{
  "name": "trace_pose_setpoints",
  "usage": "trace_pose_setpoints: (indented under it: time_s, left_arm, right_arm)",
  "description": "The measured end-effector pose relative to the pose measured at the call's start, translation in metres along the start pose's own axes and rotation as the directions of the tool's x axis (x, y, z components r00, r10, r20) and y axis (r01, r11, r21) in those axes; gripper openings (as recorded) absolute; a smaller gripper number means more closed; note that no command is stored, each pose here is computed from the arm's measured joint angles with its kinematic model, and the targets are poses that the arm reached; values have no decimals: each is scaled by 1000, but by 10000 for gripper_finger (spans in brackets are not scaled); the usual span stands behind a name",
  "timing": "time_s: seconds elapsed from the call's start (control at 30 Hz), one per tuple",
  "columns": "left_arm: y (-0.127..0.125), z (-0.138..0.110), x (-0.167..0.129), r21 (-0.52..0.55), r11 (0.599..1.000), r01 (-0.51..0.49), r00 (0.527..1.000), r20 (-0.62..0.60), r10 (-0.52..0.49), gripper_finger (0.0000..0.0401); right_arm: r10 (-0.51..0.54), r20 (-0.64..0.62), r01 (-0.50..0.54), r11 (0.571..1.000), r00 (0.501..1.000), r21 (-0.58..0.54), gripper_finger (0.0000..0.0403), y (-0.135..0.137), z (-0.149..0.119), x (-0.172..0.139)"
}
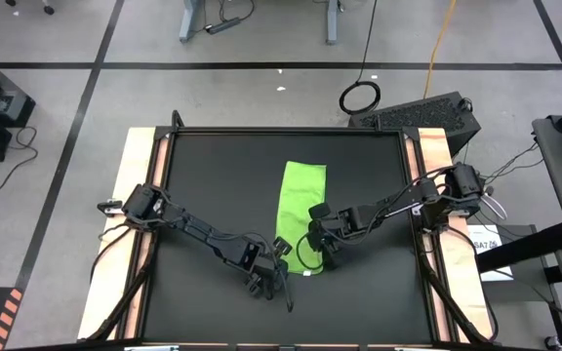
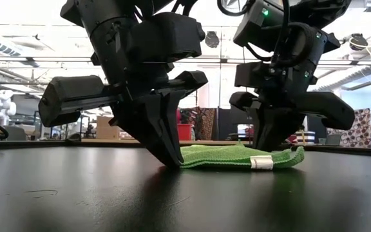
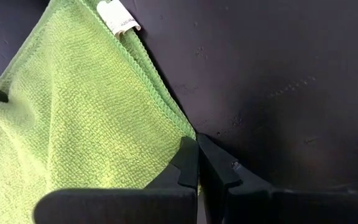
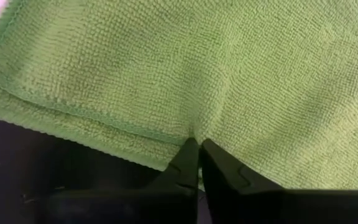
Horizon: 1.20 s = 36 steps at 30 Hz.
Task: Roll towel
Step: Fold green microfiber towel
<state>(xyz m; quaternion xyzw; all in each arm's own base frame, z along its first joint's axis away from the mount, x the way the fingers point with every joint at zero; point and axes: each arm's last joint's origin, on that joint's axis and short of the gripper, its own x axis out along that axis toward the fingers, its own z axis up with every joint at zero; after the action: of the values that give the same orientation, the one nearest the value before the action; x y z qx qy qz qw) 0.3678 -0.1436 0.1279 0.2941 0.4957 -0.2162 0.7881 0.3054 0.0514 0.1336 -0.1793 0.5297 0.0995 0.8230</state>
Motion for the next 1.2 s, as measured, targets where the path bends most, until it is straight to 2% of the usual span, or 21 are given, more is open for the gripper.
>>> trace_pose_setpoints:
  time_s: [0.37, 0.9, 1.13, 1.2]
  left_arm:
    - [0, -1, 0, -2, 1000, 6, 1000, -9, -6, 2]
    - [-1, -1, 0, -11, 1000, 24, 1000, -5, -24, 2]
    - [-1, -1, 0, 0, 999, 46, 999, 3, -46, 2]
    - [-1, -1, 0, 0, 999, 49, 999, 4, -49, 2]
  right_arm:
    - [-2, 8, 2, 1000, 1000, 13, 9, -1, 0, -11]
    - [-1, 4, 1, 1000, 1000, 16, 78, -1, -1, -11]
    - [-6, -13, 7, 1000, 1000, 9, 81, -1, -2, -11]
    - [-36, -21, 36, 999, 999, 2, 86, 0, -2, -14]
